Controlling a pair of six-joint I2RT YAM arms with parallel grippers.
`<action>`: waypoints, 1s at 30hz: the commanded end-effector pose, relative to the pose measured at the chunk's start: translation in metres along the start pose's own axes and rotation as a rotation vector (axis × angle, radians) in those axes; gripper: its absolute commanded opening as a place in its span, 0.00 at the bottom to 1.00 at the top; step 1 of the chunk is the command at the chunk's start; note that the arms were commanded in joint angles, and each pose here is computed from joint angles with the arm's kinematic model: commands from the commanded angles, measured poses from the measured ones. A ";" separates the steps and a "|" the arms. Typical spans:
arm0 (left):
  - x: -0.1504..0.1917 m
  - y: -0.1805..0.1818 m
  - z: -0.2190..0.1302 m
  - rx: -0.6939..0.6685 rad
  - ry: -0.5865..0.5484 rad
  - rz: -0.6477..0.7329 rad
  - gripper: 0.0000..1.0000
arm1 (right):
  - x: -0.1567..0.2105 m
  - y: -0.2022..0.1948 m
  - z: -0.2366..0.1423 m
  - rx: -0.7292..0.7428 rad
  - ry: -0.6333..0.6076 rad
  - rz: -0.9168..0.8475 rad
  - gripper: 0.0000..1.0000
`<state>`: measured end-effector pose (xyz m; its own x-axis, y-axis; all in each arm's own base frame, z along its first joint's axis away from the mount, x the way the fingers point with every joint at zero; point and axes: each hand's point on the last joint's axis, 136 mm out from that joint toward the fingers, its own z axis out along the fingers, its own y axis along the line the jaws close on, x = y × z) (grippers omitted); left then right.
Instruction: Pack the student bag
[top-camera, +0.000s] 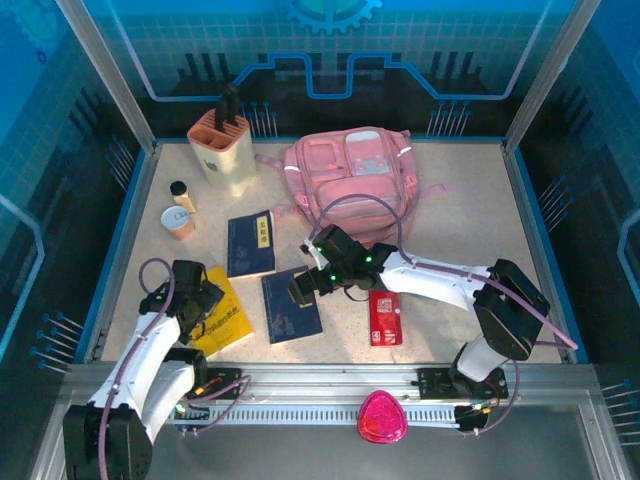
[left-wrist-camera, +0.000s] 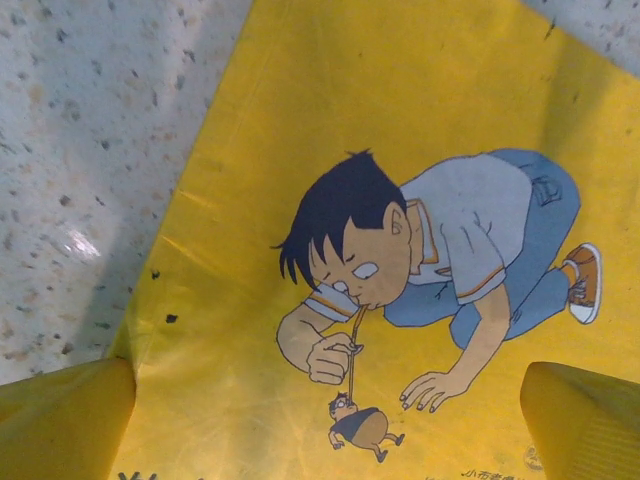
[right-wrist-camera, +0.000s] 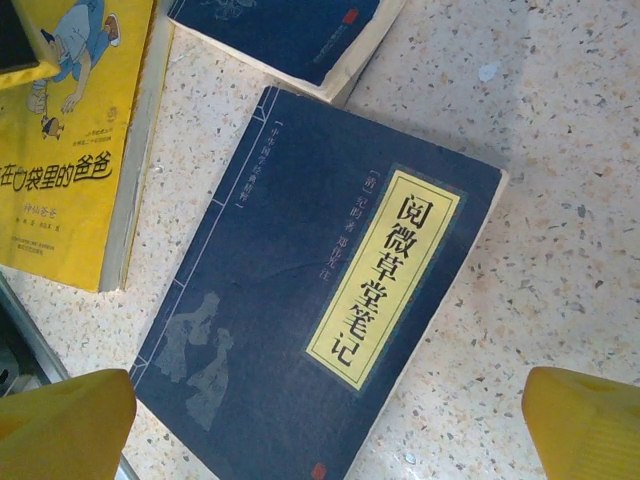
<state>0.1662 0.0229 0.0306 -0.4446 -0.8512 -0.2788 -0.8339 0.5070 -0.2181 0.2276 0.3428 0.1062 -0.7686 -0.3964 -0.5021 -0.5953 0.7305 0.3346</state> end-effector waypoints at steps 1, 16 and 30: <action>0.015 -0.005 0.009 0.044 0.055 -0.041 0.99 | -0.002 -0.002 -0.005 0.009 -0.022 0.015 1.00; 0.057 -0.082 0.001 0.242 0.115 0.026 0.99 | -0.008 -0.013 -0.008 -0.052 0.005 0.124 0.95; 0.024 -0.046 -0.032 0.171 -0.073 0.182 0.92 | -0.007 0.040 0.012 -0.072 0.109 0.150 0.61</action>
<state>0.1986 -0.0407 0.0637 -0.5271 -0.7739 -0.3512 -0.6716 0.6325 -0.3859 0.2231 0.3688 0.1248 -0.8545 -0.3207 -0.4086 -0.4971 0.7330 0.4644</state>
